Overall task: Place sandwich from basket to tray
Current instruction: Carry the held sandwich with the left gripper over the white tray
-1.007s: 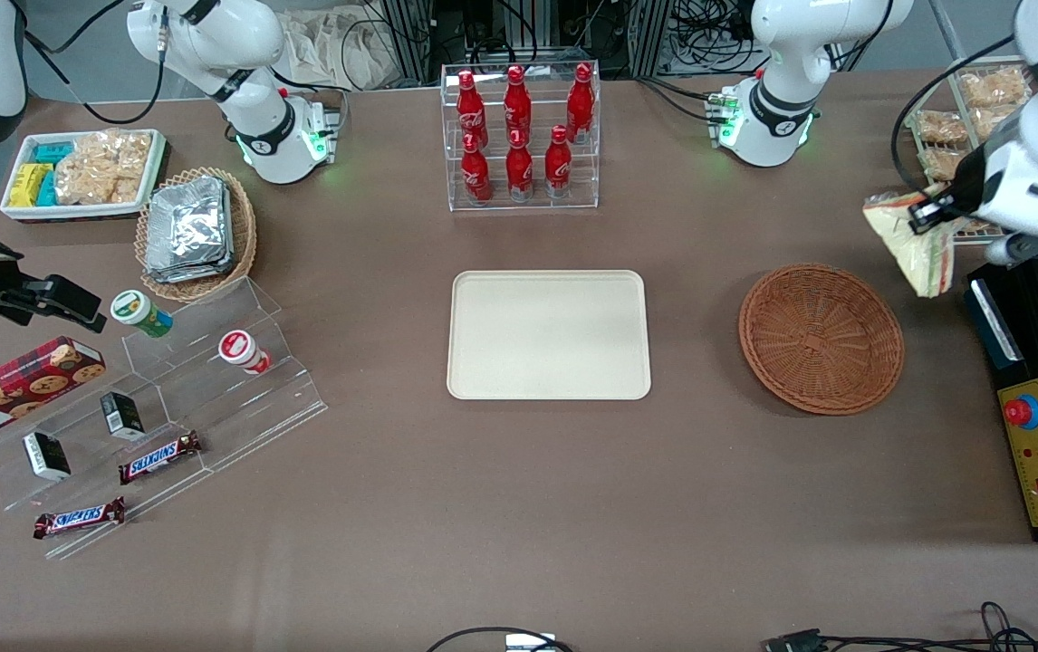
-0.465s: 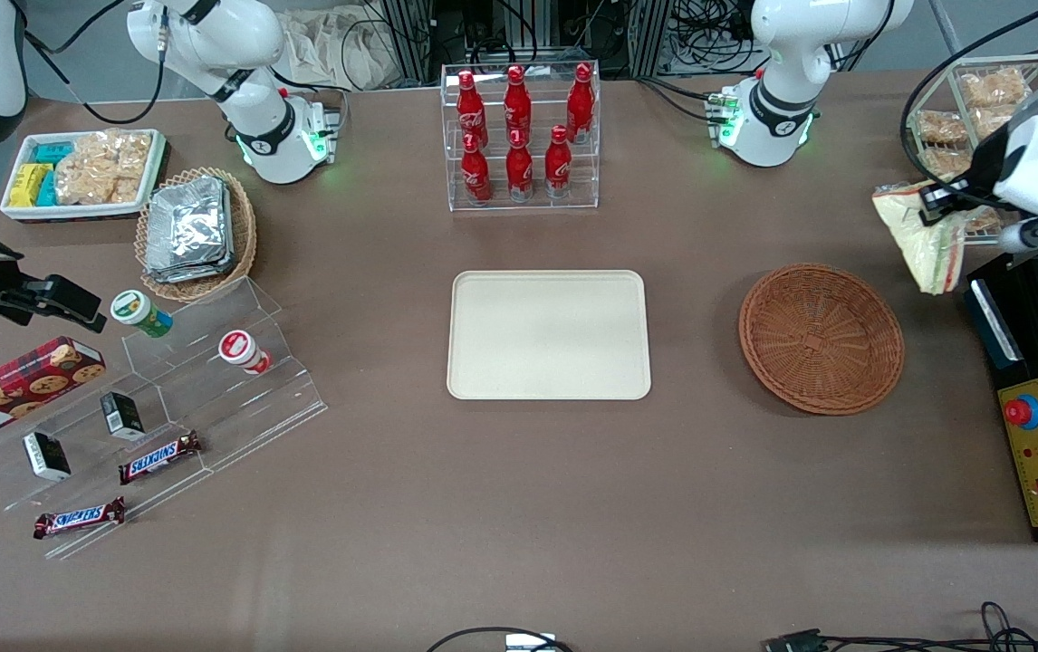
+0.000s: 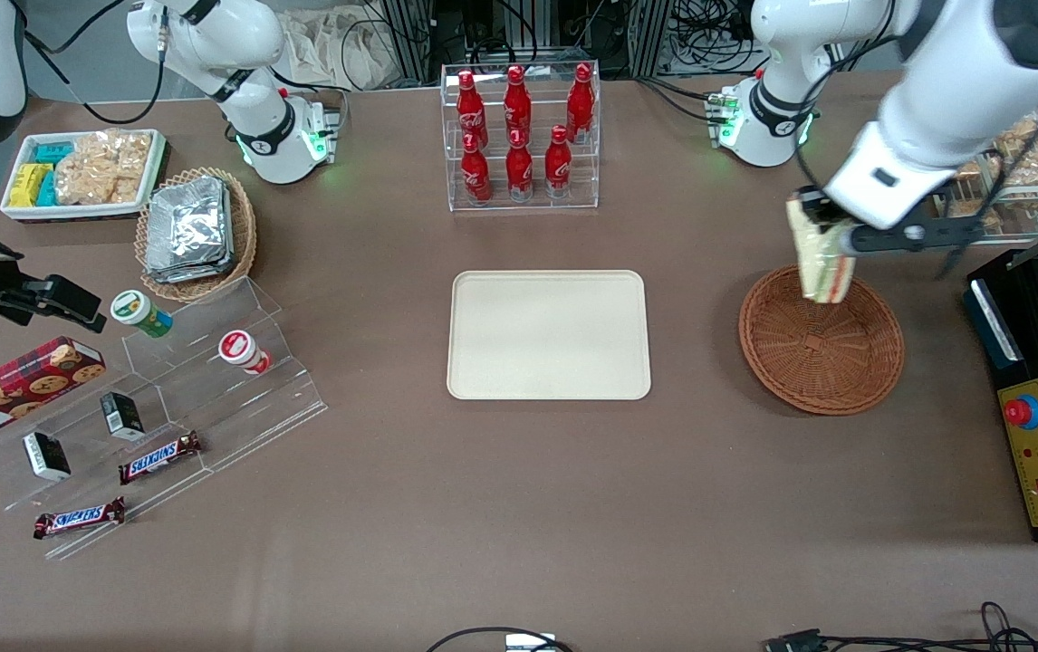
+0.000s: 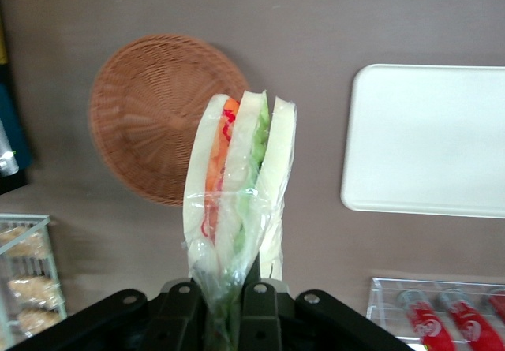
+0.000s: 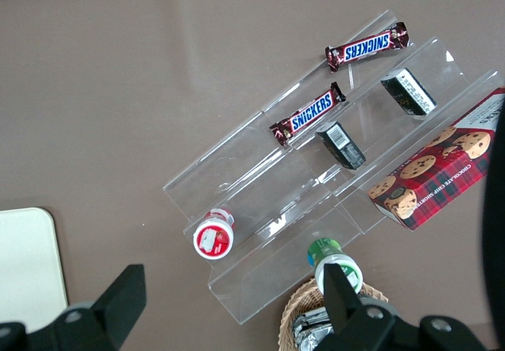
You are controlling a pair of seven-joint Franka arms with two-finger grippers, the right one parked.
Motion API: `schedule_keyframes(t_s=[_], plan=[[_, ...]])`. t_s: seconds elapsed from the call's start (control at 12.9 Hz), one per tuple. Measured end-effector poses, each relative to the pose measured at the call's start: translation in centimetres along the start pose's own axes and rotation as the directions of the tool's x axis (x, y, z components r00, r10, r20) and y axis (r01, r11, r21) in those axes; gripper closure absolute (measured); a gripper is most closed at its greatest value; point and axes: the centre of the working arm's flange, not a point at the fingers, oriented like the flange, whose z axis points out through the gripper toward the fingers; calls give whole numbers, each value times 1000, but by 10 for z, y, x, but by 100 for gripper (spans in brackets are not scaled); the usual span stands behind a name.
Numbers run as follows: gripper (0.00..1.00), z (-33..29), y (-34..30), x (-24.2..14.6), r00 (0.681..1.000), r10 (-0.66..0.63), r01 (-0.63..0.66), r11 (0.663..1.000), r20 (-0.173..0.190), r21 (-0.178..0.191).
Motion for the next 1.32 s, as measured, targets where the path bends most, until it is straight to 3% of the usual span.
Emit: schedule_keyframes(t_s=[0.15,0.31,0.7,1.08,1.32], plan=[[82,5,45,8,1000,-7,7,1000,10,-10],[82,17,84,18,1000,-3,3,1000,20,4],[82,71,135,45,995,1,0,1000,103,-7],[82,154,171,59,993,-15,19,999,116,-32],[82,213,185,50,996,1,1,1000,87,-24]])
